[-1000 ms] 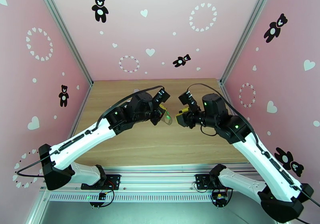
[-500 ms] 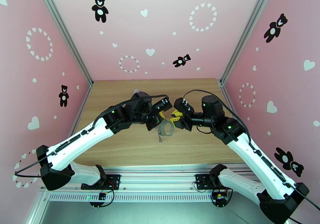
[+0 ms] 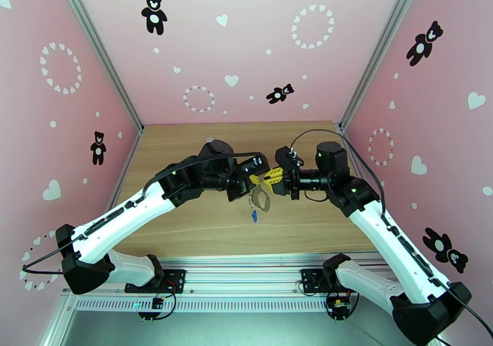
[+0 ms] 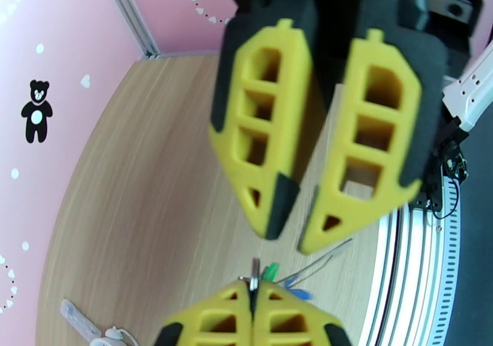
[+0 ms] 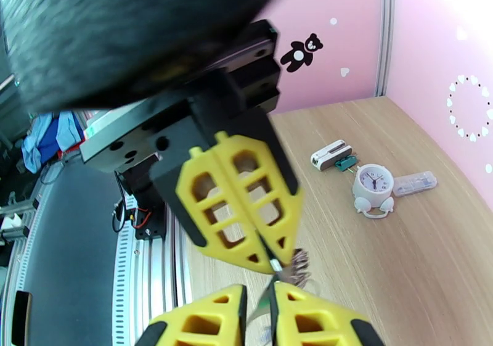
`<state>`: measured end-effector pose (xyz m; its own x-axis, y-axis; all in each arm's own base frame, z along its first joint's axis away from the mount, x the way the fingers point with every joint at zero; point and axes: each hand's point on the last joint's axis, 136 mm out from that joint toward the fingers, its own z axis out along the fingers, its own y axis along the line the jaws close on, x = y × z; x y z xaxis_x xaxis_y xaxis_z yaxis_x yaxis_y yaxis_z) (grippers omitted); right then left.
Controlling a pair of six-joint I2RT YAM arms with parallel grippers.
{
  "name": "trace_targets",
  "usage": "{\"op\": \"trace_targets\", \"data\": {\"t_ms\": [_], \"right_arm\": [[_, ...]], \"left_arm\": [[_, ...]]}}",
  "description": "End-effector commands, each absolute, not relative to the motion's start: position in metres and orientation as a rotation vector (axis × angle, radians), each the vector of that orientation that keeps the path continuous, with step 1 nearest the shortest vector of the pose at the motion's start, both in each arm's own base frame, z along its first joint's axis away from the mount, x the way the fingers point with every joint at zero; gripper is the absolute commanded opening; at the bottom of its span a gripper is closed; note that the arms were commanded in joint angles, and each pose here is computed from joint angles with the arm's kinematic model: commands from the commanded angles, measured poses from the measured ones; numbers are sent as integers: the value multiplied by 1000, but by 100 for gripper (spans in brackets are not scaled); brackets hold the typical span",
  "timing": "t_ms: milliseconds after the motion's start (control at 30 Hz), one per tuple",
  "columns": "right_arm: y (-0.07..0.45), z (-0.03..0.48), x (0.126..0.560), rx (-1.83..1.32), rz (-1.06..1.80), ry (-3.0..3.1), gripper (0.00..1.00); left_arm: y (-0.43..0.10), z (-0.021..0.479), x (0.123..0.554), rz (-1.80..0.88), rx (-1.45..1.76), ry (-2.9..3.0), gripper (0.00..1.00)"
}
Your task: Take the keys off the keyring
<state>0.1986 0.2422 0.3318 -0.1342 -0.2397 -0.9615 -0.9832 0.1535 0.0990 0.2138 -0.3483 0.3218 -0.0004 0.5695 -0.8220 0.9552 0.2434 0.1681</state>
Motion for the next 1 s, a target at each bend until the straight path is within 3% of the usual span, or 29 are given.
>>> {"op": "trace_targets", "data": {"t_ms": [0,467,967], "right_arm": [[247,334,193,-1246,1151,1526,18],[245,322,202,-1242,1106,1589,17],[243,335,210,-1206,1066,1581,22]], "left_arm": [[-353,344,208,-630,1429,1565,0],[-359,349,201,-685,1462,1554,0],[-359,353,190,-736,1493,1518,0]]}}
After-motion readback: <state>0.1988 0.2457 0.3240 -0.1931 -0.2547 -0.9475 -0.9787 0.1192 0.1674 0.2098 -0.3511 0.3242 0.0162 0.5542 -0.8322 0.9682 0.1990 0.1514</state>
